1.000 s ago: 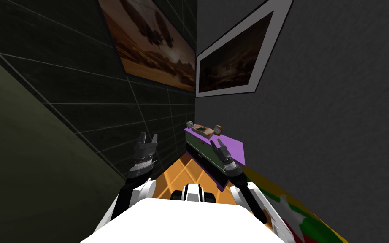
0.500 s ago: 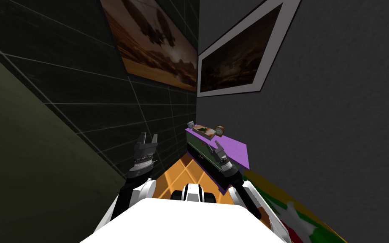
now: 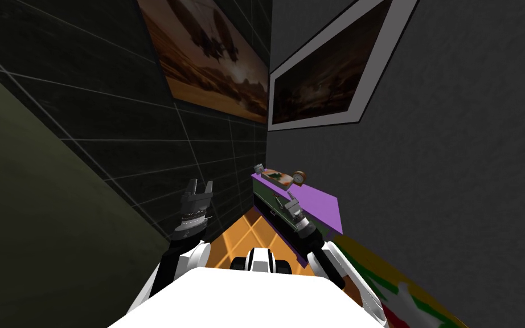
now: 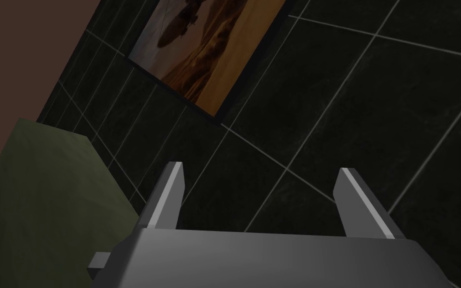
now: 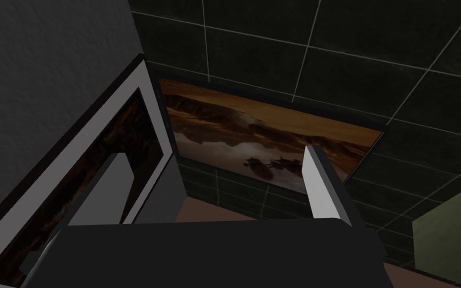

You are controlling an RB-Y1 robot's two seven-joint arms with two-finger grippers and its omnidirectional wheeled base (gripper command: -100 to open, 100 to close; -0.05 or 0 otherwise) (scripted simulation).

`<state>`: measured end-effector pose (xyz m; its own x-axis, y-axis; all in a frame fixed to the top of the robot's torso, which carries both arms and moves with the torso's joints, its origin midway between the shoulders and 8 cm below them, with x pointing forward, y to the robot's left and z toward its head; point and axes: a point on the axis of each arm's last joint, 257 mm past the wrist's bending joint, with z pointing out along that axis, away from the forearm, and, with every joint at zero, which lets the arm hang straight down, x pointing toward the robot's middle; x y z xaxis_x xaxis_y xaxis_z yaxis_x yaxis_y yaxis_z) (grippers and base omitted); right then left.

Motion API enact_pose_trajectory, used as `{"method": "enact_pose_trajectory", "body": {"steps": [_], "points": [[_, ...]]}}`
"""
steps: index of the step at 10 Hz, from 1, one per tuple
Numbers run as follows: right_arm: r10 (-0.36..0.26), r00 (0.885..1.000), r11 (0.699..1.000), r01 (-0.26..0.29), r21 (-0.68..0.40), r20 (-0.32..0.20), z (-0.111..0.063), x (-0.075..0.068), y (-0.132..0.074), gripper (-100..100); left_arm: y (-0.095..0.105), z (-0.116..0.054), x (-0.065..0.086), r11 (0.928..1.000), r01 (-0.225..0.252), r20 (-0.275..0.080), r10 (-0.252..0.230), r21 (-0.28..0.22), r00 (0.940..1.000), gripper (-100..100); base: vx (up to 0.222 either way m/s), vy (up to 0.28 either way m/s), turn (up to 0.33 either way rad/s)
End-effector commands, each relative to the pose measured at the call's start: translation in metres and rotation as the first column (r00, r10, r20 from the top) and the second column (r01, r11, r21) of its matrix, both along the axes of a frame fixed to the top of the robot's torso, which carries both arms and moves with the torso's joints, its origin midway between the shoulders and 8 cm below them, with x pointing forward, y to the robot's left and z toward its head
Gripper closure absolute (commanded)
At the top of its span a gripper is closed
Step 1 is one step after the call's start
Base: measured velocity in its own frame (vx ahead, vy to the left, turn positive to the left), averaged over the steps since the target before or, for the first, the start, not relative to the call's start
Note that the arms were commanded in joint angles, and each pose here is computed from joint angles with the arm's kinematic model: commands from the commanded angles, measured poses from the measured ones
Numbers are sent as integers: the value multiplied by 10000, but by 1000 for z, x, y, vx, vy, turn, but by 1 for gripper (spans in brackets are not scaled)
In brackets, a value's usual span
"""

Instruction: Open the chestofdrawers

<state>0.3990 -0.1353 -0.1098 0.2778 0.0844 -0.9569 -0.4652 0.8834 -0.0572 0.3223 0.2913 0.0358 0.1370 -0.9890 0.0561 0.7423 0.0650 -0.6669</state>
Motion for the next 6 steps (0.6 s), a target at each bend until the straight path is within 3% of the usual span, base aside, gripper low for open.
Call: {"method": "enact_pose_trajectory", "body": {"steps": [1,2,3,4,5,6], "points": [[-156,9999,9935,159,-1125,39,-18,5,5,-100,0,0,0,10000,0,0,0,0,10000,0,32,6,32],[-232,9997,9806,228,-1948,-2,-35,9,7,-100,0,0,0,10000,0,0,0,0,10000,0,38,11,57],[-260,9996,9780,269,-2069,73,-35,9,7,-100,0,0,0,10000,0,0,0,0,10000,0,33,8,36],[-329,9994,9562,332,-2907,60,-51,12,9,-100,0,0,0,10000,0,0,0,0,10000,0,35,5,56],[-347,9993,9528,369,-3012,129,-51,12,9,-100,0,0,0,10000,0,0,0,0,10000,0,32,0,34],[-399,9991,9225,417,-3837,128,-69,15,9,-100,0,0,0,10000,0,0,0,0,10000,0,42,7,59]]}}
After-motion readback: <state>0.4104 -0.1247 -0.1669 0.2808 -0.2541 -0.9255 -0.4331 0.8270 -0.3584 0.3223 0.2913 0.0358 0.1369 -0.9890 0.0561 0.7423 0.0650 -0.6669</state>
